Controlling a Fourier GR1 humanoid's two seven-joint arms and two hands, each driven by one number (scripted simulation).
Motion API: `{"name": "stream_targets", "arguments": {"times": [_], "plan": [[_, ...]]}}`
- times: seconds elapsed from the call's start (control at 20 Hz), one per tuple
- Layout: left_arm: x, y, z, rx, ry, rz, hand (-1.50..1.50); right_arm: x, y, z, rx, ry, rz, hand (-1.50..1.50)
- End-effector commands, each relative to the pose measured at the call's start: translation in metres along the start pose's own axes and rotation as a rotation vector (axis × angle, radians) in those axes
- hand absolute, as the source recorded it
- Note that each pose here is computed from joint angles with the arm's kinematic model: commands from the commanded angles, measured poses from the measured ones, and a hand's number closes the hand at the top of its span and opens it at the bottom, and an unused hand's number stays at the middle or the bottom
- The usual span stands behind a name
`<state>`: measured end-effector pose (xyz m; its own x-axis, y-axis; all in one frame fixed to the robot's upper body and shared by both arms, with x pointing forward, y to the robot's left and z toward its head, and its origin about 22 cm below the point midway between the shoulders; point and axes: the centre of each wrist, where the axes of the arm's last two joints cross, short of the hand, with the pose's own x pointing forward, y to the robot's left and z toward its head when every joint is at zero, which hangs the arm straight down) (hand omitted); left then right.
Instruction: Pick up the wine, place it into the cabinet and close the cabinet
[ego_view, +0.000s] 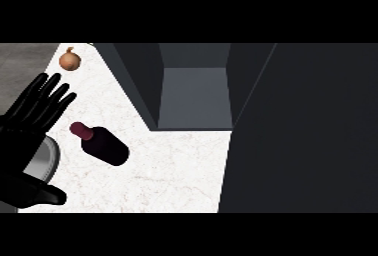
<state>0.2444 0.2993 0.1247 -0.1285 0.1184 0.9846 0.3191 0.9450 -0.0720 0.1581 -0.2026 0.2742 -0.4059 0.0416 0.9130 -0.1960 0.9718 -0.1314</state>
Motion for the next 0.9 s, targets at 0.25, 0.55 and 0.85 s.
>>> {"name": "stream_targets", "arguments": {"times": [0.25, 0.55, 0.85], "plan": [[-0.052, -0.004, -0.001, 0.006, 0.064, -0.025, -1.5, 0.024, -0.001, 0.027, 0.077, -0.018, -0.038, -1.5], [-0.077, 0.026, 0.021, 0.04, 0.08, -0.038, -1.5, 0.024, -0.004, 0.023, 0.046, -0.044, -0.06, -1.5], [-0.11, 0.034, 0.034, 0.037, 0.088, -0.038, -1.5, 0.022, -0.002, 0.02, 0.045, -0.041, -0.053, -1.5]]}}
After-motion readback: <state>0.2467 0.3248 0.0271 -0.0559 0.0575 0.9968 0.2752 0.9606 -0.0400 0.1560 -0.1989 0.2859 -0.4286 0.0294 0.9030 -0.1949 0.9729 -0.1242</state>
